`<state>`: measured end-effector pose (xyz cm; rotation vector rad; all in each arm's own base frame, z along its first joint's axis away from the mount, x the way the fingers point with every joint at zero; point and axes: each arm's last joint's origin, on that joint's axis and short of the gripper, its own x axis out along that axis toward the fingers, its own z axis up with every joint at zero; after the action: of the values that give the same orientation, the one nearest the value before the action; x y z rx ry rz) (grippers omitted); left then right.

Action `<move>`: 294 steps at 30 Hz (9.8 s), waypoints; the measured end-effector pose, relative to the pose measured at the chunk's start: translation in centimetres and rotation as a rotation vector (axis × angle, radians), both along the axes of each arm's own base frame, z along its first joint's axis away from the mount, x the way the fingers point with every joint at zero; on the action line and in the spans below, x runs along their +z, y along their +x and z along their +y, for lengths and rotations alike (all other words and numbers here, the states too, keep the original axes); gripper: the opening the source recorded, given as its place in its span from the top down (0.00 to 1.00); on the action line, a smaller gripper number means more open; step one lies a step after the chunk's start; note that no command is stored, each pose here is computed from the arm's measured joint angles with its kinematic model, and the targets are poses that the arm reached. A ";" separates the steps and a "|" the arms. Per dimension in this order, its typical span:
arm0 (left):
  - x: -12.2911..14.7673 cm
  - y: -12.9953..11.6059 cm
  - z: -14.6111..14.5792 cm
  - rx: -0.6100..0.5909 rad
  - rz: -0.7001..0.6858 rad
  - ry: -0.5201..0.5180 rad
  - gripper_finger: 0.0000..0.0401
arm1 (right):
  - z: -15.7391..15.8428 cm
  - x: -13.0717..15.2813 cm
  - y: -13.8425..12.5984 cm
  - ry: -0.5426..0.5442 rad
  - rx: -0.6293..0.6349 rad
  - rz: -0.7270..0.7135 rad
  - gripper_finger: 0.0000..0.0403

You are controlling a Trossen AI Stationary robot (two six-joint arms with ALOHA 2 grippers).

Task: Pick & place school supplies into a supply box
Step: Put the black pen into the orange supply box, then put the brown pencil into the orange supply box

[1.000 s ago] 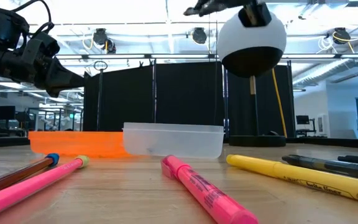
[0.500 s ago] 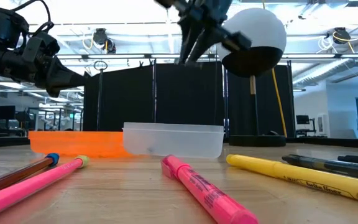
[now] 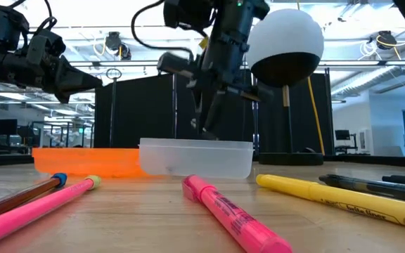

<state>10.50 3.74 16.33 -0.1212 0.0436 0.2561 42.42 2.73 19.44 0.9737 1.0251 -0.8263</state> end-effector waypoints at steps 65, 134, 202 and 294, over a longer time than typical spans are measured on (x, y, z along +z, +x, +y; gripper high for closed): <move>-0.2 0.0 0.0 -0.012 0.022 -0.011 0.92 | 1.7 10.4 -8.0 -0.603 0.303 -0.209 0.75; 9.3 7.5 -13.3 0.226 0.464 -0.447 1.00 | -2.6 -3.1 -27.4 -0.873 0.983 -0.903 1.00; -2.8 21.6 -19.1 0.683 1.121 -1.098 0.70 | -2.6 -2.5 -27.3 -0.913 0.962 -0.958 1.00; 0.1 30.4 1.2 0.586 0.866 -0.965 0.75 | -2.6 -2.9 -27.3 -0.869 0.960 -0.926 1.00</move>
<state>40.92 4.95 16.44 -0.9861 1.0105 0.8463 15.08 0.16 16.53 -0.0128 0.1591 0.0773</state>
